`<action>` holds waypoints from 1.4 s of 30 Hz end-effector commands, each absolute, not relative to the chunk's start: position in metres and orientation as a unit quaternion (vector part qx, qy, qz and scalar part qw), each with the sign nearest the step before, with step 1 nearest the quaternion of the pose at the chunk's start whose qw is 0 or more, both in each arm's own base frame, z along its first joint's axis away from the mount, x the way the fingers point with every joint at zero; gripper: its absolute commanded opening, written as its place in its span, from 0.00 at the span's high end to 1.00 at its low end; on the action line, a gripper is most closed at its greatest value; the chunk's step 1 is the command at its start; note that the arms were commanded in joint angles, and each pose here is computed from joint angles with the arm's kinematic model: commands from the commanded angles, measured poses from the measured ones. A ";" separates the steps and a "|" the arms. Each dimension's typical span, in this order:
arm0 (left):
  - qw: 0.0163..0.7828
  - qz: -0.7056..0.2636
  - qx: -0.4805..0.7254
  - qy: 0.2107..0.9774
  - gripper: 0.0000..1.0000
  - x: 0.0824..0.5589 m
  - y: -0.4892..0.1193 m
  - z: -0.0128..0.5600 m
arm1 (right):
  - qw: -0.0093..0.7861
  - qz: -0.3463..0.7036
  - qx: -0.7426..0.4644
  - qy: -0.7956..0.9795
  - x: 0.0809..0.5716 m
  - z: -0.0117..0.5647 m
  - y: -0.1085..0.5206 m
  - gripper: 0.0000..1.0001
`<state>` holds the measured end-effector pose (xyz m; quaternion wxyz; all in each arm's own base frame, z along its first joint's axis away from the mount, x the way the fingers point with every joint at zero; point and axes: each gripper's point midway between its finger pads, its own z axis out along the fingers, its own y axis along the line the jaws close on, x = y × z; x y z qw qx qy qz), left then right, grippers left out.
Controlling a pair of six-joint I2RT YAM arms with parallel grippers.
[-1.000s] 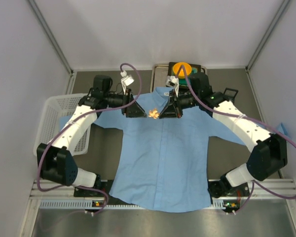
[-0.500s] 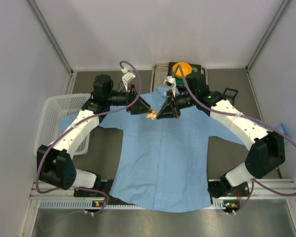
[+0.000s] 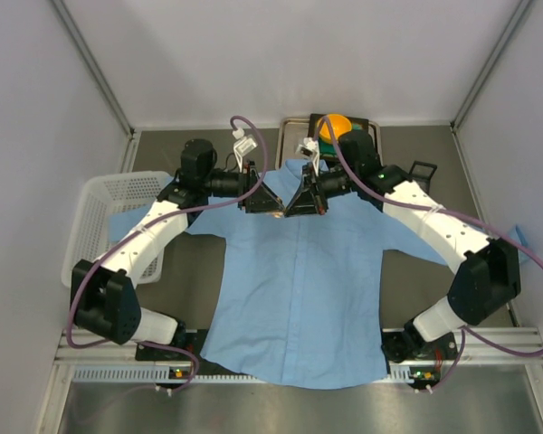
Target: Pin the brooch onto the clothing
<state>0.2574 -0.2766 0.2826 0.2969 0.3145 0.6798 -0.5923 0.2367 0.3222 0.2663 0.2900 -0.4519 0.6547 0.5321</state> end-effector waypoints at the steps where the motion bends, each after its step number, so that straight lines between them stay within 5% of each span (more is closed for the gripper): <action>1: 0.304 -0.596 0.323 0.669 0.56 0.259 -0.280 0.286 | 0.321 0.535 -0.473 0.622 0.239 0.289 0.332 1.00; 6: 0.302 -0.599 0.325 0.667 0.63 0.258 -0.280 0.285 | 0.323 0.534 -0.471 0.624 0.241 0.290 0.332 1.00; 13: 0.296 -0.601 0.327 0.667 0.59 0.256 -0.281 0.284 | 0.324 0.531 -0.470 0.626 0.241 0.289 0.332 1.00; 22: 0.288 -0.605 0.327 0.667 0.98 0.255 -0.281 0.282 | 0.328 0.527 -0.467 0.630 0.244 0.288 0.332 0.98; 23: 0.289 -0.604 0.324 0.669 1.00 0.257 -0.281 0.280 | 0.328 0.526 -0.463 0.633 0.245 0.289 0.332 0.92; 24: 0.285 -0.604 0.321 0.672 1.00 0.258 -0.281 0.278 | 0.329 0.526 -0.461 0.635 0.246 0.290 0.331 0.70; 27: 0.287 -0.594 0.304 0.687 1.00 0.266 -0.281 0.267 | 0.328 0.529 -0.436 0.650 0.255 0.295 0.323 0.30; 30: 0.278 -0.586 0.286 0.705 1.00 0.276 -0.282 0.247 | 0.342 0.519 -0.395 0.676 0.275 0.300 0.302 0.16; 35: 0.261 -0.595 0.243 0.721 1.00 0.297 -0.291 0.218 | 0.370 0.465 -0.310 0.742 0.311 0.290 0.250 0.16; 42: 0.243 -0.662 0.109 0.700 1.00 0.337 -0.316 0.202 | 0.341 0.304 -0.217 0.863 0.338 0.202 0.188 0.35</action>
